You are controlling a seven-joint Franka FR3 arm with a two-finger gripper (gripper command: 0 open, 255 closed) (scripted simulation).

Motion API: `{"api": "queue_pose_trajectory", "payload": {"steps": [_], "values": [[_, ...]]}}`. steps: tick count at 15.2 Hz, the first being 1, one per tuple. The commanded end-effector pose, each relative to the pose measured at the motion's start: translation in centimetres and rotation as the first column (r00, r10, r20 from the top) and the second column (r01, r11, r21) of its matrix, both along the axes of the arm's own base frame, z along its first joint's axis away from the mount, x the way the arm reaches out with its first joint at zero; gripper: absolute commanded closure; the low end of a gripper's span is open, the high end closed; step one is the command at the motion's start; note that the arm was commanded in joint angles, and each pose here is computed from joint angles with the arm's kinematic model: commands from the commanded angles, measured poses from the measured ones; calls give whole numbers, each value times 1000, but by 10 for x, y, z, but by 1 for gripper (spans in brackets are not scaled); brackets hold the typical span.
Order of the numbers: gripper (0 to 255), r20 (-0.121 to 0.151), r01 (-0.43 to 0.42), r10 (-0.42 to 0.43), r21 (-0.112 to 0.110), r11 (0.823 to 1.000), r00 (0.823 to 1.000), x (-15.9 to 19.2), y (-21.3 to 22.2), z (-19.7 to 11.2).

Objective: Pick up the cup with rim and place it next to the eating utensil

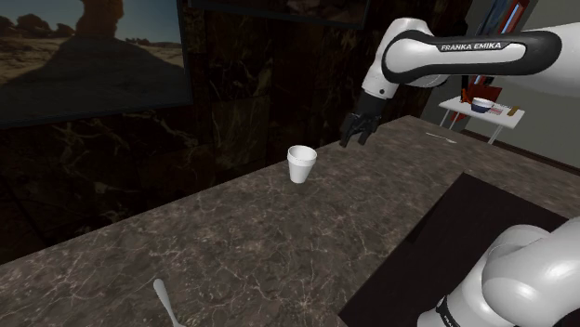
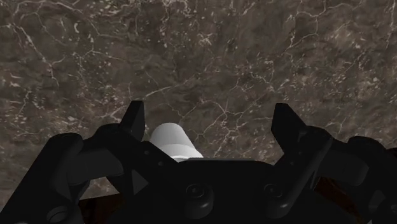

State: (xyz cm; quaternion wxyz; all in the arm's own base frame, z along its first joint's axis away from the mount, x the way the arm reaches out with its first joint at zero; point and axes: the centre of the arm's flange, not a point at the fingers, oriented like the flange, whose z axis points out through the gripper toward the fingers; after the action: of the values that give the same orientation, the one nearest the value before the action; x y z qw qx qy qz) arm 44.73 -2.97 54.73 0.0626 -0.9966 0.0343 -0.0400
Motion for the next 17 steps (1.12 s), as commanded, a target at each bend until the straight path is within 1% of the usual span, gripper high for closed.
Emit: {"api": "queue_pose_trajectory", "payload": {"steps": [1,17], "values": [[0,-7,2,-2,-1,1000,1000,21,-10,-14],[0,-67,19,-19,-5,1000,998,200,-74,-121]]}}
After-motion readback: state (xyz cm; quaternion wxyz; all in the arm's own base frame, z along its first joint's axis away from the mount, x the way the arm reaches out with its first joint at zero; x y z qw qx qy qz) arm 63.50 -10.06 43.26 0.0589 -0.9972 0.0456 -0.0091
